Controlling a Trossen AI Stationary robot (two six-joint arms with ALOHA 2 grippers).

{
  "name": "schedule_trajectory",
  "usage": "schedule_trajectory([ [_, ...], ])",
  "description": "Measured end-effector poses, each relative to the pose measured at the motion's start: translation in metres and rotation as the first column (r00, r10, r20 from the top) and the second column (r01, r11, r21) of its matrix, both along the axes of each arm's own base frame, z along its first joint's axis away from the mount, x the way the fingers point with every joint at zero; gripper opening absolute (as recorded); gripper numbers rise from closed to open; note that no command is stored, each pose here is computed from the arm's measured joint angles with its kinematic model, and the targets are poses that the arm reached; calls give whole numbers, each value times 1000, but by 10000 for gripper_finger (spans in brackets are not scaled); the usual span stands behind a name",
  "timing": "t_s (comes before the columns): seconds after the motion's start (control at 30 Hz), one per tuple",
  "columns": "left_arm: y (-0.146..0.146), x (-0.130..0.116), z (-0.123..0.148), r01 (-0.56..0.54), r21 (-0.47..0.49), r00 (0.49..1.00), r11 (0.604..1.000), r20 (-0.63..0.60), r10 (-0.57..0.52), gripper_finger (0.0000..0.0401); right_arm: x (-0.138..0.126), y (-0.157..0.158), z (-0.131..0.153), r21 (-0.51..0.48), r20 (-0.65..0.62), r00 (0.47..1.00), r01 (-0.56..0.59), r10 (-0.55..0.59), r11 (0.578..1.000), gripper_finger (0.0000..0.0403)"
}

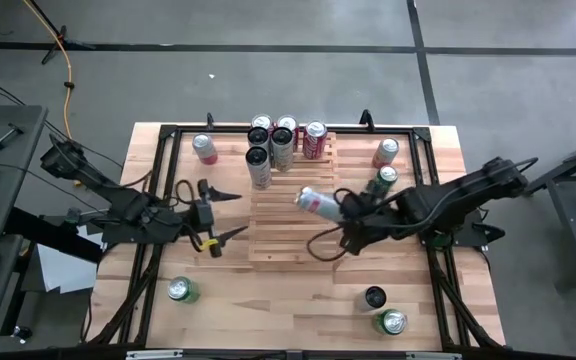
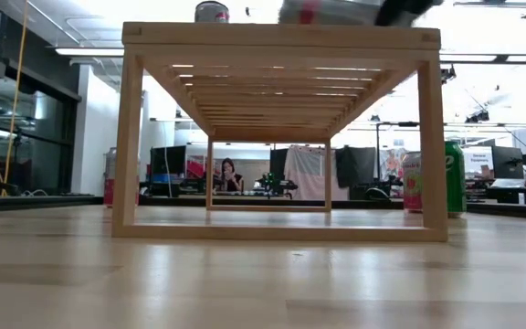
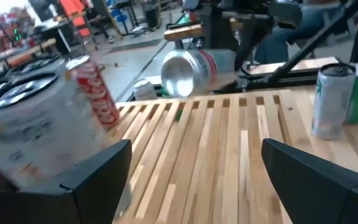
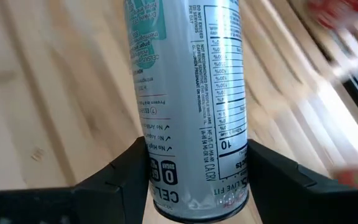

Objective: Place canned beverage on shelf
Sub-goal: Align the right peach vibe celsius soda can with the other peach vibe celsius soda can on the shelf

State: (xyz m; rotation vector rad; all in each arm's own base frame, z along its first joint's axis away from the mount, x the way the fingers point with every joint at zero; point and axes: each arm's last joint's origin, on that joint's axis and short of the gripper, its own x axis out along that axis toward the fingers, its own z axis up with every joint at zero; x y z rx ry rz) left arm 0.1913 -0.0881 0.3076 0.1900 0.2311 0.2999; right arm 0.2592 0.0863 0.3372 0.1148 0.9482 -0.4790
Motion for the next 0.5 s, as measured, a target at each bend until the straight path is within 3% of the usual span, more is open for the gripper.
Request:
schedule_trajectory([
  [0.2,-3,24,-9,9,123,1000,992,-24,-6,351,23,9,-10,-33,34,994,-104,105,994,208],
  [0.5,2,52,-20,-23,148,1000,989,-4,24,351,36,15,-5,-52,137,975,-171,177,984,208],
])
